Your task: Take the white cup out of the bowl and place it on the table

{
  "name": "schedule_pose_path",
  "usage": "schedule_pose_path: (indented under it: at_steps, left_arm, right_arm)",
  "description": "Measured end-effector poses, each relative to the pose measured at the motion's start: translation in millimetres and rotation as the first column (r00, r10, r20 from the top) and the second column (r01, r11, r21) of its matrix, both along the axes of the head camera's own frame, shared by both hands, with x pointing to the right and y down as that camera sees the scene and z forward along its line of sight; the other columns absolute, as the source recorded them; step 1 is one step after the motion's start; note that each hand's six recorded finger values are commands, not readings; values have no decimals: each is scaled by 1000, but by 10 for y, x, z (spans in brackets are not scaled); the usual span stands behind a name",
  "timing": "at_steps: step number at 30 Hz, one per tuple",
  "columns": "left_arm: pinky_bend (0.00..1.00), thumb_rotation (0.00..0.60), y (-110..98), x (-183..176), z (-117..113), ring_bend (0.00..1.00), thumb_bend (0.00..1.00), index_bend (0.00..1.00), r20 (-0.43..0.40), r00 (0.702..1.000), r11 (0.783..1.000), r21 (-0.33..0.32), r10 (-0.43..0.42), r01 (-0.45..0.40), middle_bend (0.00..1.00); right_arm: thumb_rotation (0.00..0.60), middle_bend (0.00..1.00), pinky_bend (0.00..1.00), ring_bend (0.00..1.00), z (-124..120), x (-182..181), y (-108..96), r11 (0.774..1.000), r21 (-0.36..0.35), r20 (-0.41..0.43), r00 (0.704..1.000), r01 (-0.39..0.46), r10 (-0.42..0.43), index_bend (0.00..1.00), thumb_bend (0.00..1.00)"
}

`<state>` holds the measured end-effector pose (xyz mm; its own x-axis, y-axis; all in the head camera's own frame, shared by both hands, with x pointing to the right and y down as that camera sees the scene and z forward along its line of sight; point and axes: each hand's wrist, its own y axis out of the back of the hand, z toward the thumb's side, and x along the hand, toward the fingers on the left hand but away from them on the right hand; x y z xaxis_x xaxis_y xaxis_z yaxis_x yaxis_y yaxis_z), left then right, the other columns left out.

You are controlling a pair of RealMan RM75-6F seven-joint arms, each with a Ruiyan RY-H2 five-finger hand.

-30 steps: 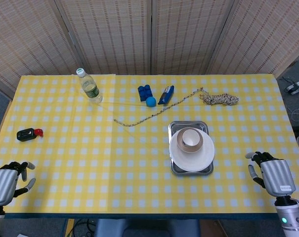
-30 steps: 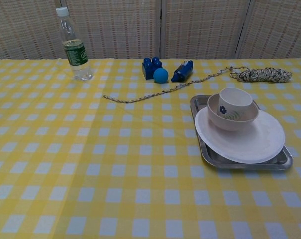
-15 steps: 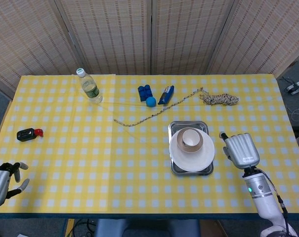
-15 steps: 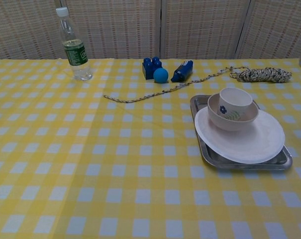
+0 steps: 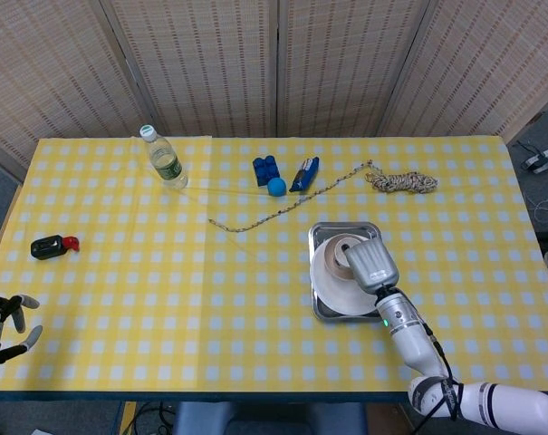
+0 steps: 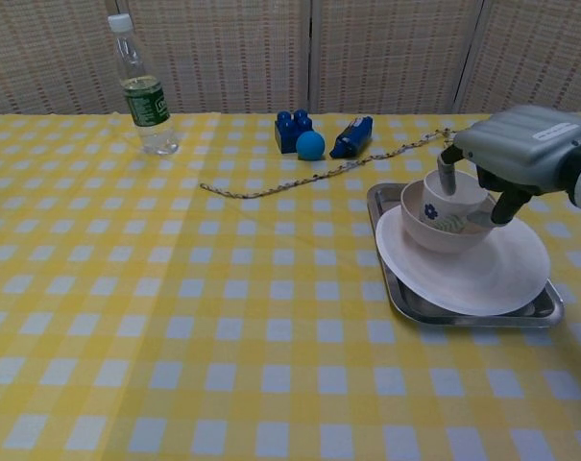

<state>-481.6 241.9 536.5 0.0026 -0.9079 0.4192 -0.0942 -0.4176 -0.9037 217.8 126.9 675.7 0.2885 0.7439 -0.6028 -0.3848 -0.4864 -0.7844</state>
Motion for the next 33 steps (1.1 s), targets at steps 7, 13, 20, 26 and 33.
schedule_pose_path:
  at_steps: [7,13,20,26,33]
  left_arm:
    - [540,600,6,12,13,436,268,529,-8,1000,1000,-6,3,-3,667]
    - [540,600,14,31,35,436,269,529,-9,1000,1000,-14,9,-9,667]
    - [540,600,21,47,62,436,269,528,-6,1000,1000,-22,14,-14,667]
    - [540,600,20,46,74,436,268,528,4,1000,1000,-24,11,-11,667]
    - [540,600,20,41,74,436,269,528,3,1000,1000,-21,9,-9,666]
  right_arm:
    - [600,1000,1000,1000,81,6,26,1000,2,-5,1000,5,-5,649,416]
    - [600,1000,1000,1000,32,-30,22,1000,28,15,1000,14,-15,818,508]
    - [600,1000,1000,1000,-262,-148,62,997,62,82,996,36,-41,829,508]
    - [600,1000,1000,1000,-575,-378,224,993,70,160,981,99,-109,829,507]
    - [600,1000,1000,1000,-725,-732,510,976,46,225,950,212,-216,829,502]
